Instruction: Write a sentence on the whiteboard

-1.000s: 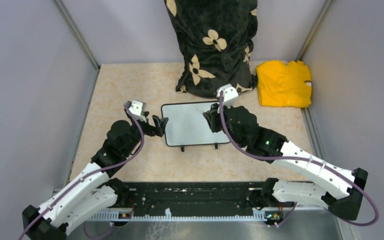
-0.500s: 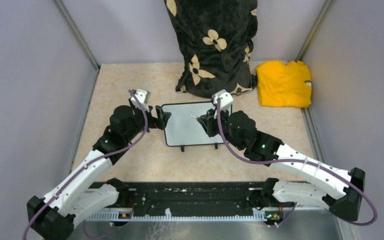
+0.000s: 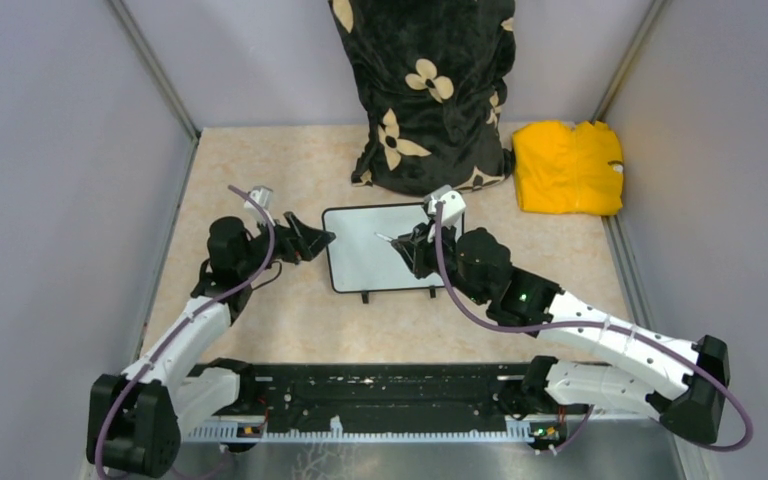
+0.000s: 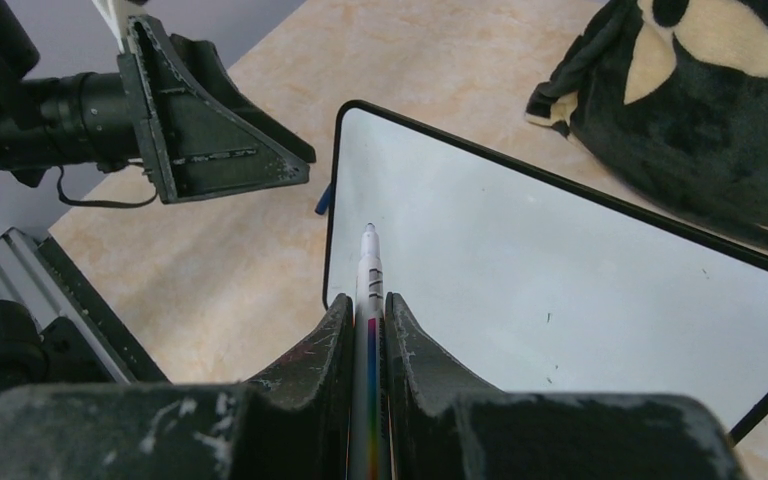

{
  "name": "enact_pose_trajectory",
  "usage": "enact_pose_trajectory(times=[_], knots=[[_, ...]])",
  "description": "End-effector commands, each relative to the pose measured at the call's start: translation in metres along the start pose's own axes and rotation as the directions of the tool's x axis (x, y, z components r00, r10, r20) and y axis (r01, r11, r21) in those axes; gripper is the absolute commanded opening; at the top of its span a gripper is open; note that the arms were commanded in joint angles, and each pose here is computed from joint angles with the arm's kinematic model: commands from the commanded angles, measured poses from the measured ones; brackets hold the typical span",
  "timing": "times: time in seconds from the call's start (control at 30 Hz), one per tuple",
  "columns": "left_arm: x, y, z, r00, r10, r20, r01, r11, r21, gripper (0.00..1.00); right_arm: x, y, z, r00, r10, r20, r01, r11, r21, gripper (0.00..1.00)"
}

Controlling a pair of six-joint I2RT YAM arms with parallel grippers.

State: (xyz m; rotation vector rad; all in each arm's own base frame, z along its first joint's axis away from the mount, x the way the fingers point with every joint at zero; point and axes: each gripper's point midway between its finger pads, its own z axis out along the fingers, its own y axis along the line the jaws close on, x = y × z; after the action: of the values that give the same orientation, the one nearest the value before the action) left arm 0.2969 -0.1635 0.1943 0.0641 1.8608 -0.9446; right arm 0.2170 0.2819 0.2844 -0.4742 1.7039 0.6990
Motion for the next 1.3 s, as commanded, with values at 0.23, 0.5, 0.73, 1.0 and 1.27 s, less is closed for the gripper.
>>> enact_pose_trajectory(times=[0.23, 0.5, 0.73, 1.0, 1.27], knots=[[0.008, -0.005, 0.018, 0.999, -0.046, -0.013, 0.048, 0.982, 0.185, 0.92, -0.014, 0.014, 0.004, 0.993, 0.075, 0.087, -0.071, 0.996, -0.051, 0.0], [-0.015, 0.0, 0.011, 0.997, 0.016, 0.075, -0.025, 0.993, 0.114, 0.94, -0.014, 0.015, 0.002, 0.993, 0.059, 0.099, -0.053, 0.996, -0.065, 0.0], [-0.062, 0.031, -0.01, 0.962, 0.027, 0.272, 0.022, 0.984, -0.177, 0.99, -0.017, 0.015, -0.001, 0.993, 0.04, 0.112, -0.032, 0.997, -0.074, 0.0], [-0.036, 0.037, 0.015, 0.991, 0.107, -0.082, -0.12, 0.976, -0.182, 0.99, -0.019, 0.014, -0.003, 0.992, 0.034, 0.122, -0.024, 0.997, -0.077, 0.0], [-0.059, 0.061, 0.001, 0.993, 0.114, 0.018, -0.099, 0.925, -0.368, 0.99, -0.021, 0.009, -0.009, 0.991, 0.034, 0.128, -0.027, 0.998, -0.058, 0.0]])
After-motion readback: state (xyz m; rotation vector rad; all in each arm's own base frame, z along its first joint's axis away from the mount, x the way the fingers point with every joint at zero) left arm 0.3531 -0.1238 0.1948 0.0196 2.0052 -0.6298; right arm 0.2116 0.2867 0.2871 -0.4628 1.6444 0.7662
